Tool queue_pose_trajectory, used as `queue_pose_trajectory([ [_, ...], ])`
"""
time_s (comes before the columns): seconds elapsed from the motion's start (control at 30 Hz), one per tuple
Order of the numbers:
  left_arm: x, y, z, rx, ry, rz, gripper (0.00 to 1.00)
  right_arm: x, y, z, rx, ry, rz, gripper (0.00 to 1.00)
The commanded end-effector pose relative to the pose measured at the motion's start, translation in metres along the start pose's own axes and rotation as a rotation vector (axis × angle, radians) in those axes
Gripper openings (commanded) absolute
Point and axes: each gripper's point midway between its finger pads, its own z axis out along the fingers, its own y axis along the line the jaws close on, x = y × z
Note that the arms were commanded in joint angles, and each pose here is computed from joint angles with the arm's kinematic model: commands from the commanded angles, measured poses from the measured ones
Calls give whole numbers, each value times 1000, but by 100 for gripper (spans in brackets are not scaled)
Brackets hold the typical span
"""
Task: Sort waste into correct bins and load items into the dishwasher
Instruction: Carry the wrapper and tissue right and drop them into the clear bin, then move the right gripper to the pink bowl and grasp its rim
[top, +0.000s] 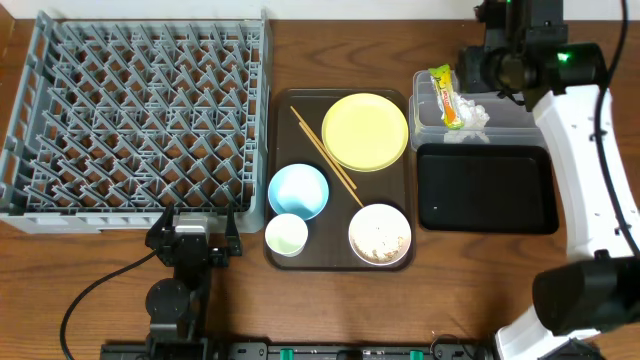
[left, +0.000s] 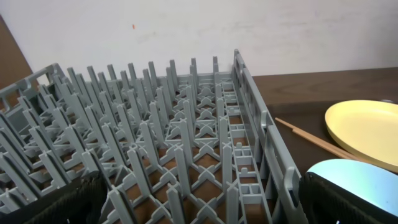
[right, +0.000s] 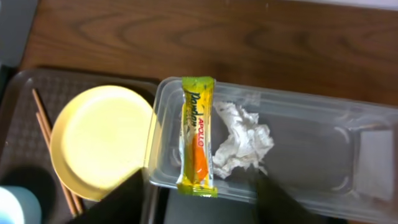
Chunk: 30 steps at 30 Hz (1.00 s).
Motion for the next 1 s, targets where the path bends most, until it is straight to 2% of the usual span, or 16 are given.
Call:
queue_pose_trajectory([
  [0.0,16,0,1,-2,51,9,99,14,-1,34,13,77,-15,20],
  [0.03,16,-1,1,-2,51,9,99,16,-1,43,13,90,-15,11],
  [0.07,17,0,1,-2,51,9,99,18,-2,53,13,104,-14,7],
  [0.43,16,-1,1,-2,51,9,99,56,-6,155,17,241,1,1],
  [0.53,17,0,1,-2,51,9,99,50,-6,149,15,222,9,1],
  [0.67,17,0,1,-2,51,9,100,18,-3,110,-3,120,17,2],
  [0.73,17,0,1,-2,51,9,99,1,6,80,-39,53,13,6],
  [0.8,16,-1,1,-2,51,9,99,-10,19,50,-87,2,-8,21],
  [0.87,16,0,1,-2,51,9,99,-14,38,21,-142,-29,-55,44],
  [0.9,16,0,1,-2,51,9,99,-12,46,10,-158,-33,-72,52],
  [0.97,17,0,1,-2,51,9,99,-4,64,-10,-180,-19,-103,61],
])
